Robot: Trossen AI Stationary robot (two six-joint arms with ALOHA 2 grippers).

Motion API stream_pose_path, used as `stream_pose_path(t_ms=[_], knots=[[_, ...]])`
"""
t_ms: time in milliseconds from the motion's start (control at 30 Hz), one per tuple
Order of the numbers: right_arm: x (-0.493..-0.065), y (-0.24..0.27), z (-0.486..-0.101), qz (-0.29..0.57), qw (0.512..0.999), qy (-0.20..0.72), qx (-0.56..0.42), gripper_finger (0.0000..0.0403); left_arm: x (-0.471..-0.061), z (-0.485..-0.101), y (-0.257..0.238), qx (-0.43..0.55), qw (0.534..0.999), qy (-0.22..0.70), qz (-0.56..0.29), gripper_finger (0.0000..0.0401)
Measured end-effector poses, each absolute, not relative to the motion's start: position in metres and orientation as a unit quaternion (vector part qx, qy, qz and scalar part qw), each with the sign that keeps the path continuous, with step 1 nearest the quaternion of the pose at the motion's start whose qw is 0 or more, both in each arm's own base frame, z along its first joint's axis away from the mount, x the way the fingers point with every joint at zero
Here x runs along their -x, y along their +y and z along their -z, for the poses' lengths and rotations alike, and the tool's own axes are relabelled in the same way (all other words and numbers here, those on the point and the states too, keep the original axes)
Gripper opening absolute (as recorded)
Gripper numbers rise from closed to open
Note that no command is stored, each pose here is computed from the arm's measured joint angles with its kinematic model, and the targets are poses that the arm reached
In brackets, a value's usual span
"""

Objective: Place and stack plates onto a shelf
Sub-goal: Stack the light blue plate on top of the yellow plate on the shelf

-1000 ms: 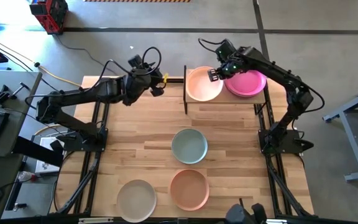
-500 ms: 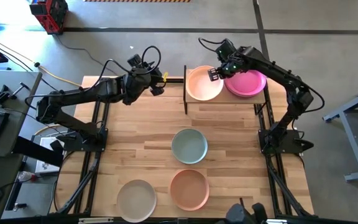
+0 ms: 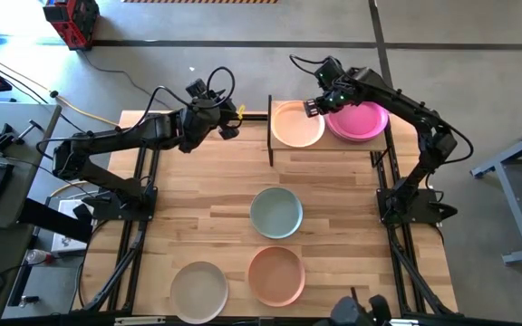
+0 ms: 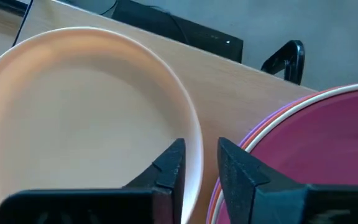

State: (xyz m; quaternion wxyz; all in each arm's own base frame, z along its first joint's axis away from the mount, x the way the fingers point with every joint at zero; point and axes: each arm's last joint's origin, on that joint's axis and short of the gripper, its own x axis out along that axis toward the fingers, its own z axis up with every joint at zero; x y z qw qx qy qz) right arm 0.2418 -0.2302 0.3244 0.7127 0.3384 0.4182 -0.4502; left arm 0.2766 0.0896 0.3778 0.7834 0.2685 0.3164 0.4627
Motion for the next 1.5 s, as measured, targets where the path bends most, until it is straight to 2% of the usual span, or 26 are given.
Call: stream_pose_path(t_ms=[233, 433, 833, 1000, 1200, 1500], knots=[[-0.249, -0.224, -0.345, 0.386, 0.749, 0.4, -0.361, 0.0071, -0.275, -0.372, 0.087, -0.268, 0.779, 0.34, -0.452, 0.0131], [-0.267, -0.194, -0.366, 0.323, 0.779, 0.416, -0.34, 0.0071, -0.273, -0.364, 0.076, -0.254, 0.783, 0.364, -0.436, 0.0131], [-0.304, -0.107, -0.364, 0.237, 0.779, 0.482, -0.324, 0.0071, -0.247, -0.361, 0.049, -0.228, 0.78, 0.398, -0.426, 0.0131], [-0.317, -0.065, -0.365, 0.198, 0.788, 0.49, -0.315, 0.0071, -0.226, -0.369, 0.034, -0.162, 0.819, 0.378, -0.4, 0.0131], [-0.329, -0.012, -0.368, 0.164, 0.81, 0.478, -0.297, 0.0071, -0.212, -0.373, 0.021, -0.026, 0.876, 0.367, -0.314, 0.0131], [-0.336, 0.061, -0.364, 0.135, 0.842, 0.459, -0.251, 0.0071, -0.209, -0.363, -0.001, 0.099, 0.886, 0.411, -0.192, 0.0131]])
